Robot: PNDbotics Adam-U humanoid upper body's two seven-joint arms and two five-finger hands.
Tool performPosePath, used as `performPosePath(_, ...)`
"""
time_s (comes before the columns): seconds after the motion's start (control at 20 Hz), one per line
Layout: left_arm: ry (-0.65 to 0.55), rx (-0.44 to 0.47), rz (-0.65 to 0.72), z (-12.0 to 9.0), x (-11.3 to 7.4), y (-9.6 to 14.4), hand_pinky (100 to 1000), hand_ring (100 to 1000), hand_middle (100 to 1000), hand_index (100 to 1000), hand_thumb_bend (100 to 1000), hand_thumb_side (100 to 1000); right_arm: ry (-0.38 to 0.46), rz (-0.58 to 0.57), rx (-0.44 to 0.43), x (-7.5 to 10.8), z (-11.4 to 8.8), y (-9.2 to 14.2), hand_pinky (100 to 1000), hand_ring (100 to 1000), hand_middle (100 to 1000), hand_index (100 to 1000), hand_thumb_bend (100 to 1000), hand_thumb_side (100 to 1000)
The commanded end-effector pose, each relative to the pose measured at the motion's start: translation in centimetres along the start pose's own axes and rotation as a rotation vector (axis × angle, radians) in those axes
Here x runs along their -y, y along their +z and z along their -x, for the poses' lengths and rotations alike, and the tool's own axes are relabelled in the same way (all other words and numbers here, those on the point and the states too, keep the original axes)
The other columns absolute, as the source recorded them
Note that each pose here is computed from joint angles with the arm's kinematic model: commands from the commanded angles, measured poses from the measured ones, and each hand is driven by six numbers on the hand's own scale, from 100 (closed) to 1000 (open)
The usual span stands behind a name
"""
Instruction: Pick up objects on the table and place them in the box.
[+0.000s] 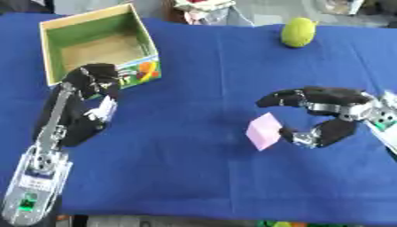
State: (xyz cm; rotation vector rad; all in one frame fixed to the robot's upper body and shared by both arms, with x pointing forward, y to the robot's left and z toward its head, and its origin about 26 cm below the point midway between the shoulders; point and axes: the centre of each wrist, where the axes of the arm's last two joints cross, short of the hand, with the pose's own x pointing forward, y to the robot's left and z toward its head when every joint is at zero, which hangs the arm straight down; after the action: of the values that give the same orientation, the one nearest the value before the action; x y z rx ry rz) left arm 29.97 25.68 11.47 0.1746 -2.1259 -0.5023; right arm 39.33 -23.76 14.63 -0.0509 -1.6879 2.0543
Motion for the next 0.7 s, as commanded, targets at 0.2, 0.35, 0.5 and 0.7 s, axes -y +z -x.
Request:
performPosePath(0.2,-0.017,0.019,0.01,-0.4,-0.3,-0.3,511,657,649,770,222,451,0.205,-0.277,0.141,0.3,0.7,0.9,1000,1000,952,1000,100,804)
performPosePath(0.35,-0.016,0.019,0.011,-0.4,-0.3,-0.3,511,657,649,770,222,451,0.208,-0.28,0.127,0.0,1.1,0.9,1000,998,950,1000,100,803)
performPosePath(0.5,-0.016,0.02,0.01,-0.4,-0.3,-0.3,511,657,649,770,222,451,0.214,-0.287,0.123,-0.2,1.4,0.7,1000,996,948,1000,100,804)
performPosePath(0.7,-0.016,0.02,0.011,-0.4,-0.3,-0.3,511,657,649,770,222,452,0.217,-0.294,0.115,-0.6,1.8,0.6,1000,992,945,1000,100,803)
